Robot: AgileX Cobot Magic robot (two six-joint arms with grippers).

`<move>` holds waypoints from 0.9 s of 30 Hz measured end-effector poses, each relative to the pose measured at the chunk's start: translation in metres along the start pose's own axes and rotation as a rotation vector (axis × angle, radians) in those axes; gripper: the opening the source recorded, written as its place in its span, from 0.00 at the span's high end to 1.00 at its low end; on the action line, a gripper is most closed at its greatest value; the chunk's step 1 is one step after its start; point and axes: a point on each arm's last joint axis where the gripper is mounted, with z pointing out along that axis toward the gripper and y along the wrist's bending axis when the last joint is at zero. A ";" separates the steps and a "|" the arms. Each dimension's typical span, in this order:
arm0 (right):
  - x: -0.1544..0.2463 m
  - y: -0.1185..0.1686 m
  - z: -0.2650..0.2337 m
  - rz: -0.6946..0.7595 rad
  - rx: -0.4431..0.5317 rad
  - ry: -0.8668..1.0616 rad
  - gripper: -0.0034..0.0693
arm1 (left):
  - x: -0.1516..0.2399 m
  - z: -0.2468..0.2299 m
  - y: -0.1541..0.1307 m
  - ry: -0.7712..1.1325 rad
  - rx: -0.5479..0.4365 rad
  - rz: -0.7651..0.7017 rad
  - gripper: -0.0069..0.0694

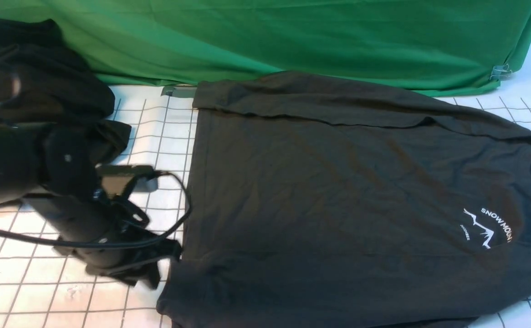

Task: Fold a long-sleeved shirt over a white checkered tablecloth.
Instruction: 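Grasp the left edge of the dark T-shirt lying flat on the table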

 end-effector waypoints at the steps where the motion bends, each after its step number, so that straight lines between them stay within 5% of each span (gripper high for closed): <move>1: -0.001 0.000 0.000 0.001 0.000 -0.006 0.87 | -0.003 0.001 -0.004 -0.028 0.015 -0.007 0.50; 6: -0.003 -0.001 0.000 0.001 0.006 -0.031 0.86 | -0.009 0.010 -0.007 -0.055 0.047 -0.023 0.41; 14: -0.005 -0.001 0.000 0.002 0.012 -0.060 0.85 | -0.012 0.035 -0.004 -0.023 0.037 -0.033 0.43; 18: -0.005 -0.001 0.000 0.002 0.012 -0.060 0.84 | -0.013 0.037 -0.005 -0.030 0.048 -0.050 0.49; 27: -0.006 -0.001 0.000 0.034 0.006 -0.062 0.81 | -0.013 0.030 -0.007 -0.039 0.062 -0.054 0.88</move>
